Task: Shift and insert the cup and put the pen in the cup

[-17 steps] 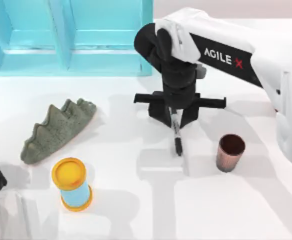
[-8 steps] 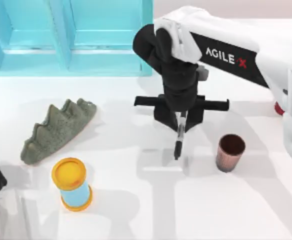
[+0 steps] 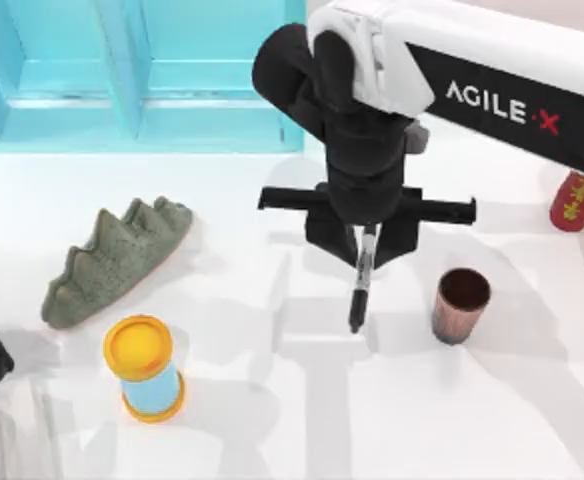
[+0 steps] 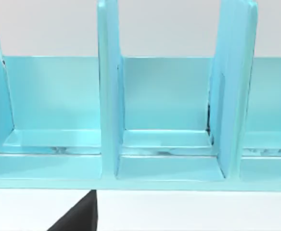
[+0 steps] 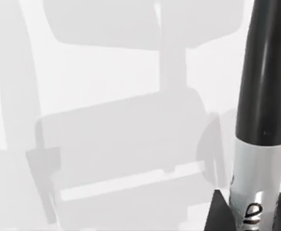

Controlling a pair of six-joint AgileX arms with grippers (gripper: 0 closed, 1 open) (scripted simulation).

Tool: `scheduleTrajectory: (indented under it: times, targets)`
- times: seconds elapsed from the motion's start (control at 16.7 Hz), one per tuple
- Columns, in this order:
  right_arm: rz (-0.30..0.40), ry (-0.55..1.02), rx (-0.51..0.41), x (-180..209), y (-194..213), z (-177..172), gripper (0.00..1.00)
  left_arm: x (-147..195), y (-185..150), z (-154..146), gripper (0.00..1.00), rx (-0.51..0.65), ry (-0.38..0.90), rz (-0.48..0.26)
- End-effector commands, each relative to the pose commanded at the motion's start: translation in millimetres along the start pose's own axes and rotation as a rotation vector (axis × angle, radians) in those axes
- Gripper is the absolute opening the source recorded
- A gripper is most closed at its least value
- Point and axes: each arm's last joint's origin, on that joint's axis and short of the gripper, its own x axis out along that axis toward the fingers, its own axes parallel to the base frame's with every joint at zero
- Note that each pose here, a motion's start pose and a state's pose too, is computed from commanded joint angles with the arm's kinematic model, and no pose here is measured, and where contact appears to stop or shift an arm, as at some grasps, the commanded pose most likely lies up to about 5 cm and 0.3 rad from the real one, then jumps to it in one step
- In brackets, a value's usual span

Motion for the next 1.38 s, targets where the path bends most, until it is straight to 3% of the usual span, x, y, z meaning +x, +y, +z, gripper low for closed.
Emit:
scheduleTrajectory:
  times: [0.42, 0.72, 0.9, 1.14, 1.38]
  targets:
    - [-0.005, 0.003, 0.0, -23, -12, -27, 0.0, 0, 0, 0, 1.0, 0.0, 0.0, 0.0]
    - [-0.011, 0.003, 0.0, -19, -12, -25, 0.0, 0, 0, 0, 1.0, 0.0, 0.0, 0.0]
    - [-0.038, -0.037, -0.051, -1, -9, -28, 0.0, 0, 0, 0, 1.0, 0.0, 0.0, 0.0]
    - [-0.012, -0.229, -0.164, 18, 0, -34, 0.0, 0, 0, 0, 1.0, 0.0, 0.0, 0.0]
    - [0.046, -0.537, -0.274, 22, 9, -44, 0.0, 0, 0, 0, 1.0, 0.0, 0.0, 0.0]
